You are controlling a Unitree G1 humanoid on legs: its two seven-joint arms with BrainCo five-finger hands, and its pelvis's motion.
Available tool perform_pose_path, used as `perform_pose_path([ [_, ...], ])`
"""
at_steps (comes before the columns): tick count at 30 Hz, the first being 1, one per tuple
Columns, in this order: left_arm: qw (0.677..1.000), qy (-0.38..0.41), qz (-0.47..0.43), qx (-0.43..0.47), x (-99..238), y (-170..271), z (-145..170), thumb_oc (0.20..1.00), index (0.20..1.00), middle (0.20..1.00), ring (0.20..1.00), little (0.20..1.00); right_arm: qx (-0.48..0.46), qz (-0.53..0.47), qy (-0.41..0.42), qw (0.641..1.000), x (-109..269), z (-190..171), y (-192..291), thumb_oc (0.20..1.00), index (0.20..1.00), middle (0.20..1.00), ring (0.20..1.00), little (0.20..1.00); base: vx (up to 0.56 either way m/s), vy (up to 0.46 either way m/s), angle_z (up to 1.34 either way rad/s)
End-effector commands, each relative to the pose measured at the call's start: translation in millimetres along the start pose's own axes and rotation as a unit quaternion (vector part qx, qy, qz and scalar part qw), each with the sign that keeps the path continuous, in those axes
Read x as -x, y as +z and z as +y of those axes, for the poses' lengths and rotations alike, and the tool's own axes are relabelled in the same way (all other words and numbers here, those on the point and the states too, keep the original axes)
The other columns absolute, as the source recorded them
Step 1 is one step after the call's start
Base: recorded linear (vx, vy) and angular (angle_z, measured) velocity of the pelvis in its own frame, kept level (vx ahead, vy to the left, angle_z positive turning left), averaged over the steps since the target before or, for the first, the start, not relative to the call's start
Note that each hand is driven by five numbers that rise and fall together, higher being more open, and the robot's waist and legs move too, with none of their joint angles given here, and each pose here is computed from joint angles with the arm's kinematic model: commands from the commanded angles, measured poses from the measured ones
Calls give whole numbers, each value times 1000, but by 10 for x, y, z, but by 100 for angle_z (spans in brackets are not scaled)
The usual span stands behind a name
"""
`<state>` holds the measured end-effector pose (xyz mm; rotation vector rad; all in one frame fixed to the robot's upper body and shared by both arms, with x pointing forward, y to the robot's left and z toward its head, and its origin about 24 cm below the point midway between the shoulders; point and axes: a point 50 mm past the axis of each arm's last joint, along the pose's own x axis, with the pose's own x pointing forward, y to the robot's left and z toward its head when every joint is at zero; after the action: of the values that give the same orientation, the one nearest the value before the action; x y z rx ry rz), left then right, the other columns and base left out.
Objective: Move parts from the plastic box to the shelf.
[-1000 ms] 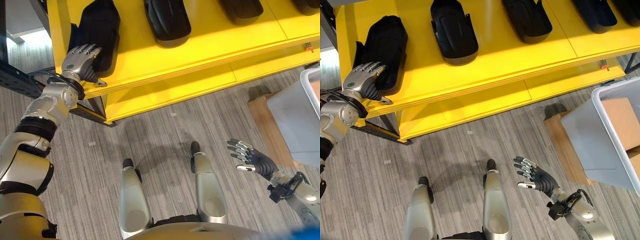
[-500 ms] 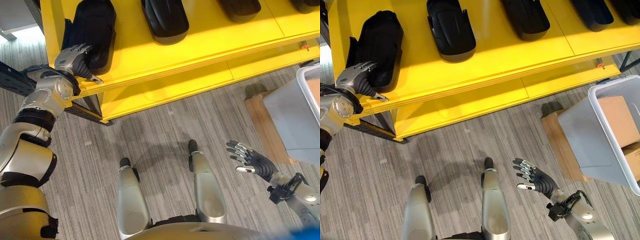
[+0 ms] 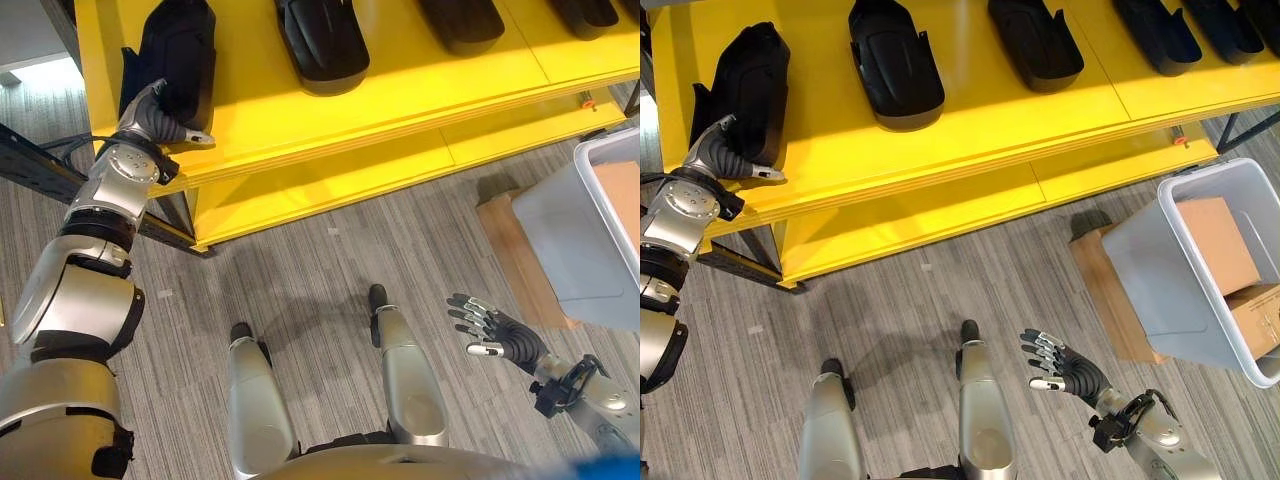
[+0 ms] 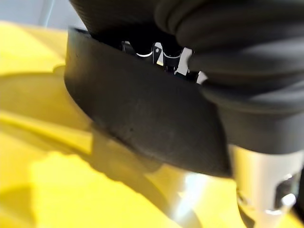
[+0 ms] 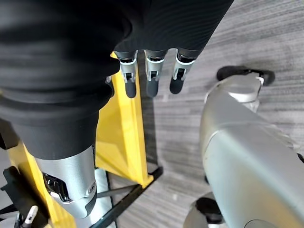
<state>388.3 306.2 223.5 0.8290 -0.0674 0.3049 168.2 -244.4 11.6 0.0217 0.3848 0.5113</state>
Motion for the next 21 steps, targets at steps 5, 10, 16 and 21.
perform_pose_path([
  [5, 998, 25, -2, 64, -31, 55, -1, 1000, 1000, 1000, 1000, 1000, -1, -9, -14, 1000, 79, -87, 58, 1000, 1000, 1000, 1000, 1000, 0, 0, 0],
  [10, 997, 27, -11, 77, -48, 123, -31, 1000, 1000, 1000, 1000, 1000, 4, -9, -14, 1000, 83, -96, 77, 1000, 1000, 1000, 1000, 1000, 3, -2, -2],
  [16, 997, 26, -10, 73, -50, 130, -69, 1000, 1000, 1000, 1000, 1000, 5, -8, -15, 1000, 94, -103, 79, 1000, 1000, 1000, 1000, 1000, 6, -7, -5],
  [21, 997, 35, 3, 75, -45, 76, -41, 1000, 1000, 1000, 1000, 1000, 8, -7, -15, 1000, 93, -107, 81, 1000, 1000, 1000, 1000, 1000, 3, -4, -2],
])
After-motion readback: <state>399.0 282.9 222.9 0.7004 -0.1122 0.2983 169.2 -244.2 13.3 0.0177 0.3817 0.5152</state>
